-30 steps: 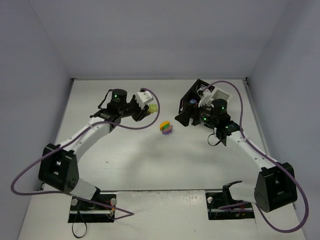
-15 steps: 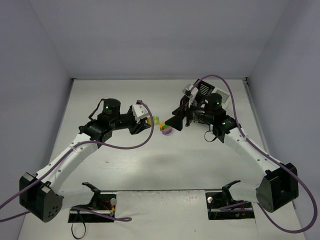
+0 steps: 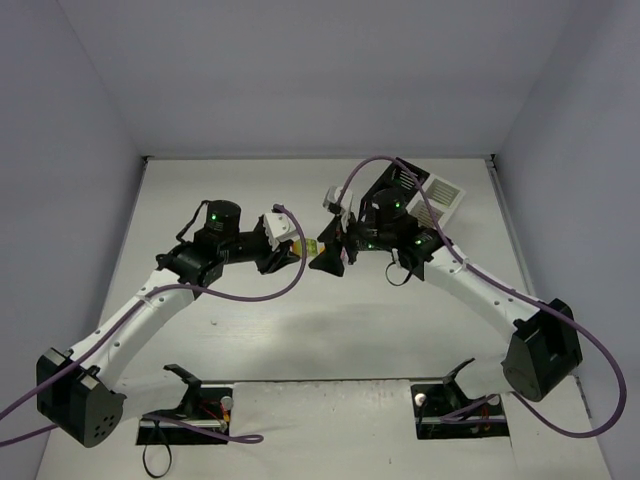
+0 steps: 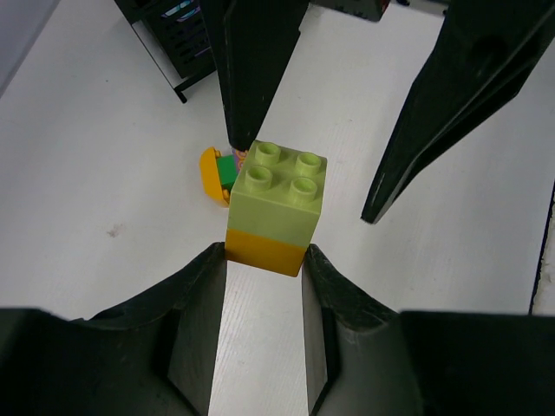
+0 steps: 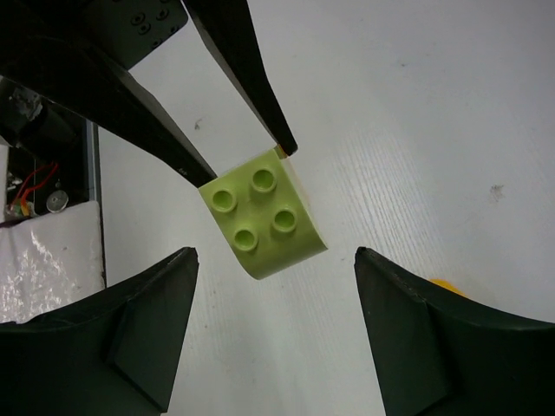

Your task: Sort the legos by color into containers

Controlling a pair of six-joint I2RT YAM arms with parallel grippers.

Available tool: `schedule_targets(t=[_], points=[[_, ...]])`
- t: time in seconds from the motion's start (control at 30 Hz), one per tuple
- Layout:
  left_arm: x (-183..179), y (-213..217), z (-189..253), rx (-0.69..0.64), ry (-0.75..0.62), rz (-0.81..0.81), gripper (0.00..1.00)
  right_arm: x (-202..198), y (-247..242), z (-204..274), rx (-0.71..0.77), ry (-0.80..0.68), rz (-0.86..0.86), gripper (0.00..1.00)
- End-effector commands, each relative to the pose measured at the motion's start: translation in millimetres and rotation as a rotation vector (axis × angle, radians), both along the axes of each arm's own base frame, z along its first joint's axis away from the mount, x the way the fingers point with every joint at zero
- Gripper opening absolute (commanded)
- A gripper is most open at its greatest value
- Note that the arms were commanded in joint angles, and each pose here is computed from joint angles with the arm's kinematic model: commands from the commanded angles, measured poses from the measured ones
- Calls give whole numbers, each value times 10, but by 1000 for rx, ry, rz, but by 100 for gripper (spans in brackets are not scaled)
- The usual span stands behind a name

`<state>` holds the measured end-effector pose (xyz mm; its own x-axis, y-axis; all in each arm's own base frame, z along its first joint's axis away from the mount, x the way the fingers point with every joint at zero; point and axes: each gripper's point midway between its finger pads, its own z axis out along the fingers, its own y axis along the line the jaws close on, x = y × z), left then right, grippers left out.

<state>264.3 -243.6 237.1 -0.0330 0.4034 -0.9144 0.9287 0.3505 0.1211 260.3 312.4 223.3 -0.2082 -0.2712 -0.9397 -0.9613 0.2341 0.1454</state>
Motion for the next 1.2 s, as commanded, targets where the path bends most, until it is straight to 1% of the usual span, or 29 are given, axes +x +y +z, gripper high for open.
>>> schedule_targets(t=[0.0, 0.17, 0.37, 0.57, 0.9, 1.0, 1.03, 1.07, 1.1, 1.13, 1.17], points=[[-15, -72, 213, -47, -52, -38, 22, 126, 138, 236, 8, -163, 13, 69], [-28, -67, 197, -46, -46, -40, 22, 200, 179, 274, -4, -206, 0, 66], [-26, -72, 141, -38, -30, -43, 22, 276, 163, 381, -6, -255, -34, 65], [-18, -82, 114, -34, -22, -47, 22, 248, 168, 437, 3, -274, -22, 64], [-14, -98, 97, -34, -9, -52, 22, 169, 222, 467, 11, -298, 20, 56], [-16, -99, 94, -32, -7, -54, 22, 155, 231, 461, 11, -298, 25, 49], [-16, -99, 94, -32, -7, -54, 22, 149, 236, 474, 14, -303, 28, 42], [-14, -100, 89, -31, -6, -54, 22, 141, 238, 473, 14, -304, 30, 39], [-18, -101, 83, -32, -3, -55, 22, 140, 242, 476, 15, -307, 31, 31], [-14, -100, 89, -31, -6, -54, 22, 138, 240, 491, 17, -311, 30, 26], [-12, -101, 72, -29, -2, -54, 22, 134, 237, 504, 19, -313, 30, 17]])
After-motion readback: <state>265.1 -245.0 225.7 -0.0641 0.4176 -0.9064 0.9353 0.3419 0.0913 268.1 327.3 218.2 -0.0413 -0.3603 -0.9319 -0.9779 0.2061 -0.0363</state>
